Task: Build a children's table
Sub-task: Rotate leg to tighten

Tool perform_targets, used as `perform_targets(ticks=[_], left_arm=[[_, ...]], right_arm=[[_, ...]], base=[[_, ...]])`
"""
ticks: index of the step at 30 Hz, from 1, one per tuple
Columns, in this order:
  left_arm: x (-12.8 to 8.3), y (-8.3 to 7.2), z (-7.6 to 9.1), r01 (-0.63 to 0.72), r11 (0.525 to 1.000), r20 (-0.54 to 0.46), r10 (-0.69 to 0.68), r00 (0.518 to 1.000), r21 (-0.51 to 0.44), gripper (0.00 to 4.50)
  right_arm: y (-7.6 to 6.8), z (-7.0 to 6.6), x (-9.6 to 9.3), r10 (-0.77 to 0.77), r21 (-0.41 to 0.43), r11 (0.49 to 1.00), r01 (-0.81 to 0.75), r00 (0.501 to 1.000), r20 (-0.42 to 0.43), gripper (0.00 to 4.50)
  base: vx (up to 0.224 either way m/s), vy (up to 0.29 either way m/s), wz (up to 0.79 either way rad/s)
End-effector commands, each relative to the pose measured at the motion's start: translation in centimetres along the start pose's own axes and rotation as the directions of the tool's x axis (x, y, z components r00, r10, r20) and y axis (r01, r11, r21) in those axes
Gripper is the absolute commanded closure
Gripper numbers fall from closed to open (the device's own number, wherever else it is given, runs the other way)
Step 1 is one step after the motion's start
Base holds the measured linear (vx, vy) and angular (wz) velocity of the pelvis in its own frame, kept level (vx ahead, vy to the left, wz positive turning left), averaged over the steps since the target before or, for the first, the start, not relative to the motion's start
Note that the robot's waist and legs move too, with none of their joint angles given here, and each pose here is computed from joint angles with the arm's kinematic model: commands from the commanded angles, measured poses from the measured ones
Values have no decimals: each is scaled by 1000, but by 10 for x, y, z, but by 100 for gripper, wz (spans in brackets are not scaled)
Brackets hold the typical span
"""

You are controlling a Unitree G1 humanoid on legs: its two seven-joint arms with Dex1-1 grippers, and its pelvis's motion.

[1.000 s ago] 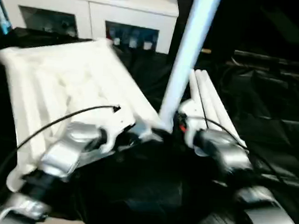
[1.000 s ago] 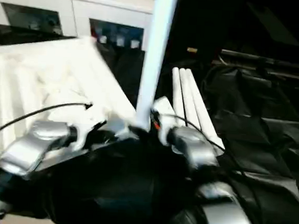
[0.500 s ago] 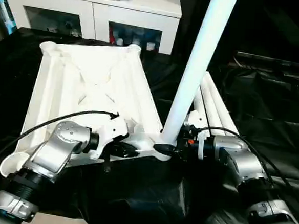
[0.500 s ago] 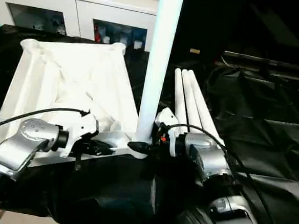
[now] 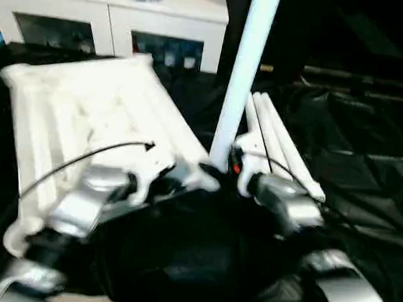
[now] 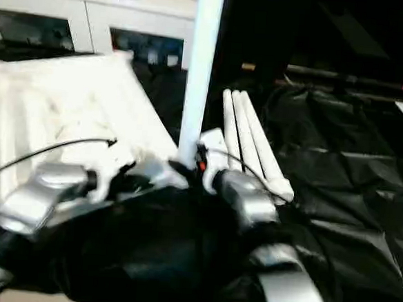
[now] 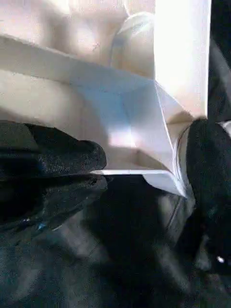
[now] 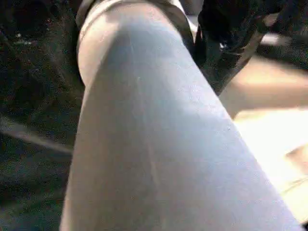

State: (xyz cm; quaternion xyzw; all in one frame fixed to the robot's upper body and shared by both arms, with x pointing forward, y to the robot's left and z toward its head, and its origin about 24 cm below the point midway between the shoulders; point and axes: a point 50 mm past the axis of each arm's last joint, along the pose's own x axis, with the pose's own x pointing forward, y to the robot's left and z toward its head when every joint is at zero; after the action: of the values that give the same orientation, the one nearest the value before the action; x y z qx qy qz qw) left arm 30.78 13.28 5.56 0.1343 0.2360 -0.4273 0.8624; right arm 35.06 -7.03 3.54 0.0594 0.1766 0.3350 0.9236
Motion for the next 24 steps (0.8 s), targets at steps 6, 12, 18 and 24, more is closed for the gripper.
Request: perform_targets(ticks=[6, 12, 18, 24], left_arm=[[16, -26, 42, 1, 1000, 148, -6, 989, 31, 450], [13, -23, 38, 10, 999, 133, -16, 991, 44, 450], [5, -19, 29, 64, 993, 103, -74, 992, 99, 450], [-5, -16, 25, 168, 974, 88, -182, 979, 151, 450]], right_arm=[[21, -21, 17, -55, 83, 995, 62, 995, -86, 120], [15, -12, 16, -45, 61, 997, 48, 998, -52, 65], [8, -5, 4, 146, -53, 988, -148, 988, -42, 65], [-4, -6, -23, 343, -147, 924, -353, 935, -86, 65]], base=[[0, 0, 0], [0, 0, 0], [0, 0, 0], [0, 0, 0]])
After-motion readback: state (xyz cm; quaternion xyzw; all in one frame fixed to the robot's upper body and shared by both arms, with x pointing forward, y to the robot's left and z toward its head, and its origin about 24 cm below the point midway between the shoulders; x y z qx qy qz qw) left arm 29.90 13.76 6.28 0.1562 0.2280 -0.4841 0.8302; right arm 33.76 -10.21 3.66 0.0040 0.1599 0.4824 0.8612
